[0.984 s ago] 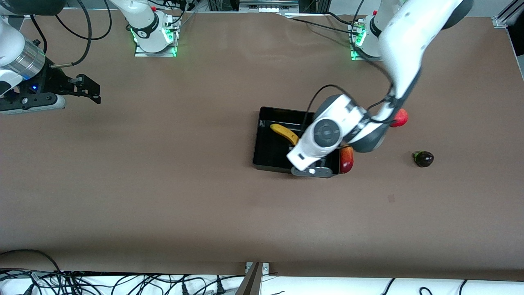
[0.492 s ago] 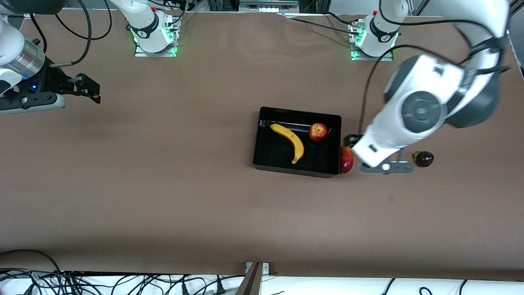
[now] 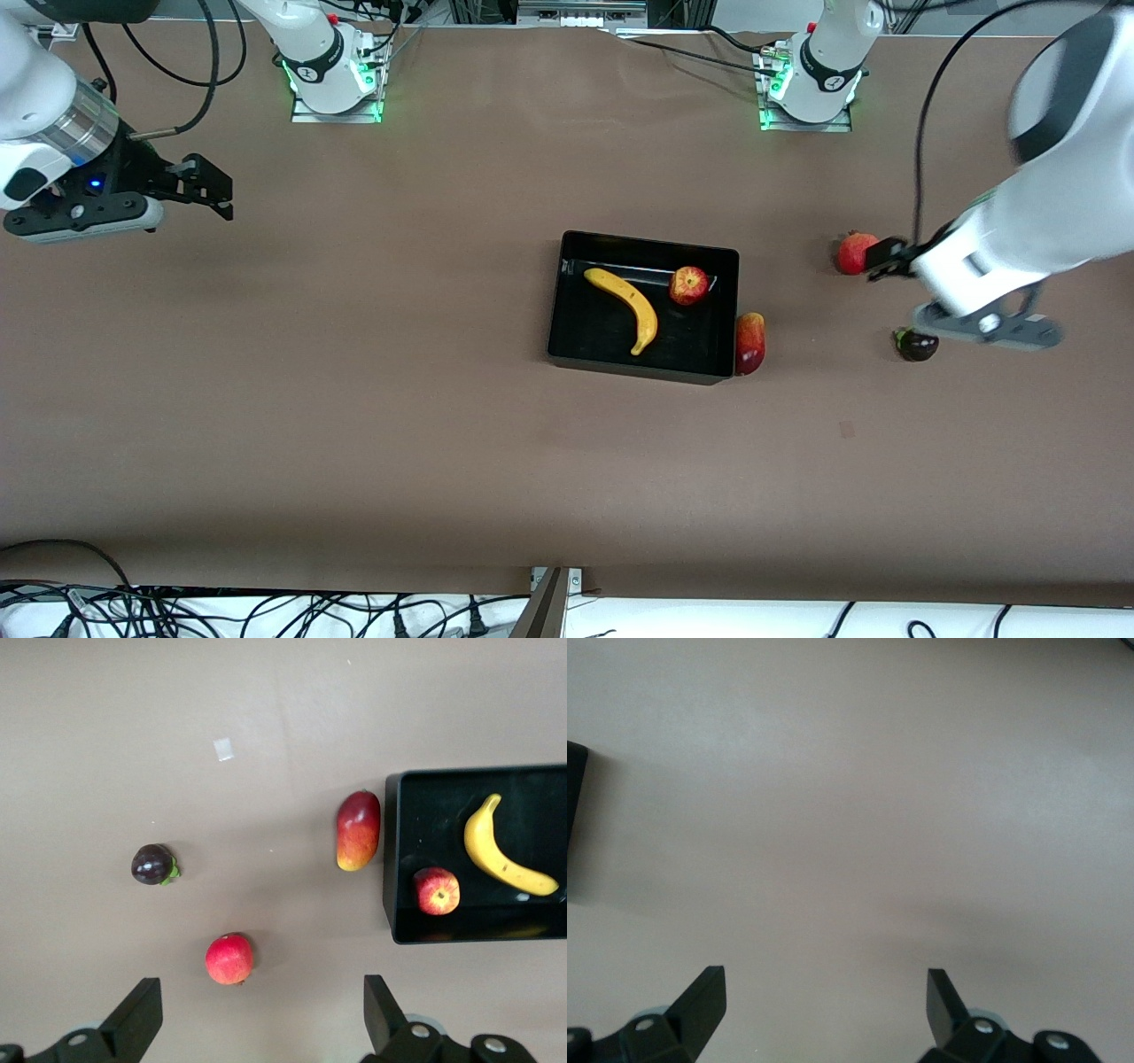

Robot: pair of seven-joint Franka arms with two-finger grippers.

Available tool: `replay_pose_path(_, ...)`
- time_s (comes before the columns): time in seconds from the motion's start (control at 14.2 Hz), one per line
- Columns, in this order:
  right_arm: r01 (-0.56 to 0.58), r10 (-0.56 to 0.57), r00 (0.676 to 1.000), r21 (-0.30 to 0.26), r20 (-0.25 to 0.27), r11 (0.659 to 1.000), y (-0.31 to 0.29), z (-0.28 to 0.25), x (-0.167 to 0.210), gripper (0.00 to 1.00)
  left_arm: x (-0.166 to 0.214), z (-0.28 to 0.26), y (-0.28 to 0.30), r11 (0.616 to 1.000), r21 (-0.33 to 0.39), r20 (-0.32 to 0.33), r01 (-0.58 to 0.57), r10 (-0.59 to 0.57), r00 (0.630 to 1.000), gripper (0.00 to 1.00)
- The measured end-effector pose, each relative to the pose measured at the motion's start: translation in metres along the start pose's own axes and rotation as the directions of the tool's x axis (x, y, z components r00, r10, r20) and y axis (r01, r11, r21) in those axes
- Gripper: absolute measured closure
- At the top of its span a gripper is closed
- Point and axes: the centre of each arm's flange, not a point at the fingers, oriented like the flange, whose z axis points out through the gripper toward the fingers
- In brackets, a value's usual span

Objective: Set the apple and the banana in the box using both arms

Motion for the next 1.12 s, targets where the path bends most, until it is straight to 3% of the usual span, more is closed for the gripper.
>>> replay_pose_path(0.28,0.003,-0.003,1.000,0.003,-0.003,1.000,-0.002,-0.001,0.000,0.00,-0.039,0.008,-0.036,1.000,-0.001,-0.124,0.023,-0.023,0.992,0.00)
replay_pose_path(0.56,0.005,-0.005,1.000,0.001,-0.003,1.000,-0.004,-0.005,-0.003,0.00,-0.058,0.011,-0.032,1.000,0.006,-0.113,0.021,-0.020,0.993,0.00)
replay_pose_path(1.12,0.005,-0.005,1.000,0.001,-0.004,1.000,-0.004,-0.005,-0.003,0.00,-0.057,0.018,-0.031,1.000,0.006,-0.087,0.019,-0.019,0.996,0.00)
